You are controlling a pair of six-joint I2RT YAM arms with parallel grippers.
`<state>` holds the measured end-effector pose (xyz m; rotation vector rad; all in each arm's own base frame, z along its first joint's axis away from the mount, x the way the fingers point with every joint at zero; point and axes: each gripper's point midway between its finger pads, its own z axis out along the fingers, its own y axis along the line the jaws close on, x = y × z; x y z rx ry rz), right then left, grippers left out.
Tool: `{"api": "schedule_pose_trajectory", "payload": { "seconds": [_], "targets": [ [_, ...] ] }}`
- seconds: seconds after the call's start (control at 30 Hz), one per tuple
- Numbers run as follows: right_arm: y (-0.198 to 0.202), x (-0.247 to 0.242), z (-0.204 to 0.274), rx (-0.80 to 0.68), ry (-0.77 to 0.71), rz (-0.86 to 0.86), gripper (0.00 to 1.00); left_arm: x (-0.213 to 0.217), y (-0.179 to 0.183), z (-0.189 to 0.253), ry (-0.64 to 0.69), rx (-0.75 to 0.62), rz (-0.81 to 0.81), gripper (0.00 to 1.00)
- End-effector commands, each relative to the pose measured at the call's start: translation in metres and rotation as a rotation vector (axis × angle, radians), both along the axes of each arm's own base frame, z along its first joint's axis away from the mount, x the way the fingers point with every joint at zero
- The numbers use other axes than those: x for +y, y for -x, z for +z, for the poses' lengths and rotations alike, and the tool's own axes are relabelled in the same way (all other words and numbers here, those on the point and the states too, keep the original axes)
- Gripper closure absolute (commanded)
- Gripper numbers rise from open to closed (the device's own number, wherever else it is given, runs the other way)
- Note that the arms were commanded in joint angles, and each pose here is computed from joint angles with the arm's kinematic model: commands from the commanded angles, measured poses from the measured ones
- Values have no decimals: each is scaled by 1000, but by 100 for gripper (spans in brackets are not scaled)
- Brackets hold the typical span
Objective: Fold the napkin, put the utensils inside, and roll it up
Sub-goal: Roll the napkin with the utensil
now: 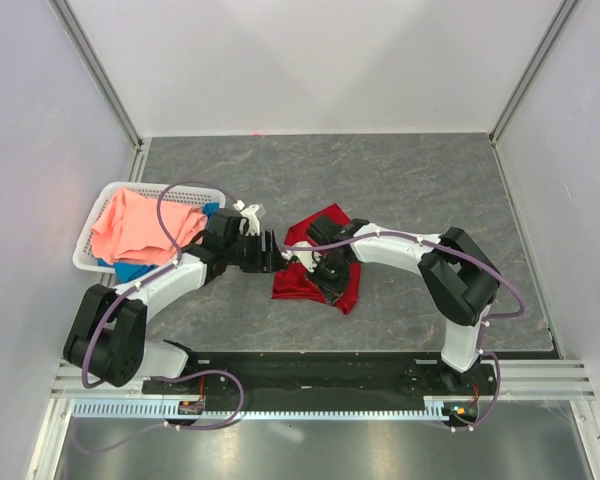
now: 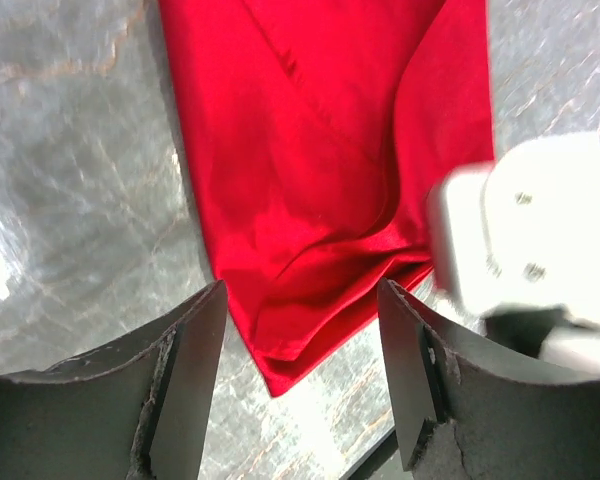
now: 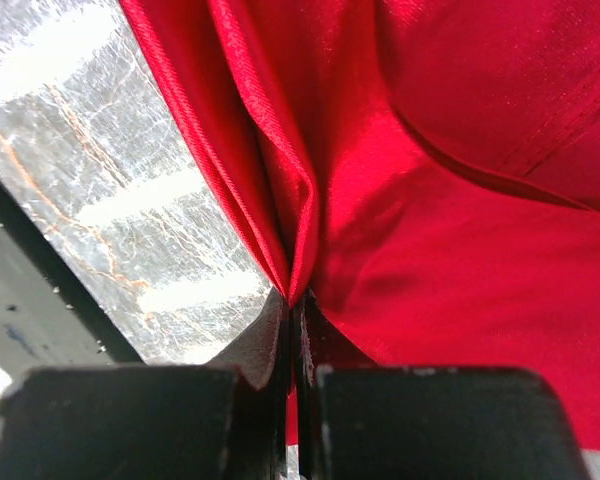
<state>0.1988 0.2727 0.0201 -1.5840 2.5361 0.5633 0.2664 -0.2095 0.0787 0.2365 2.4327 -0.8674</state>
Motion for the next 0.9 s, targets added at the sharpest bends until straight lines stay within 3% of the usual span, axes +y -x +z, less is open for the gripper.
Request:
{"api": "schedule_pose_trajectory", "payload": {
  "seconds": [0.0,0.3,0.67,0.87],
  "targets": [
    [2,12,2,102,-113,10,100,2,2,-1,21,-2,42,31],
    [-5,8,-12,182,-137,-21,100,0,22,7,90,-43,12,30],
    [-7,8,-14,196,-140,-34,100,-10,94,2,271,163,-53,29],
    [-6,8,-15,202,-139,-35,100,-25,107,0,346,183,-107,29]
  ]
}}
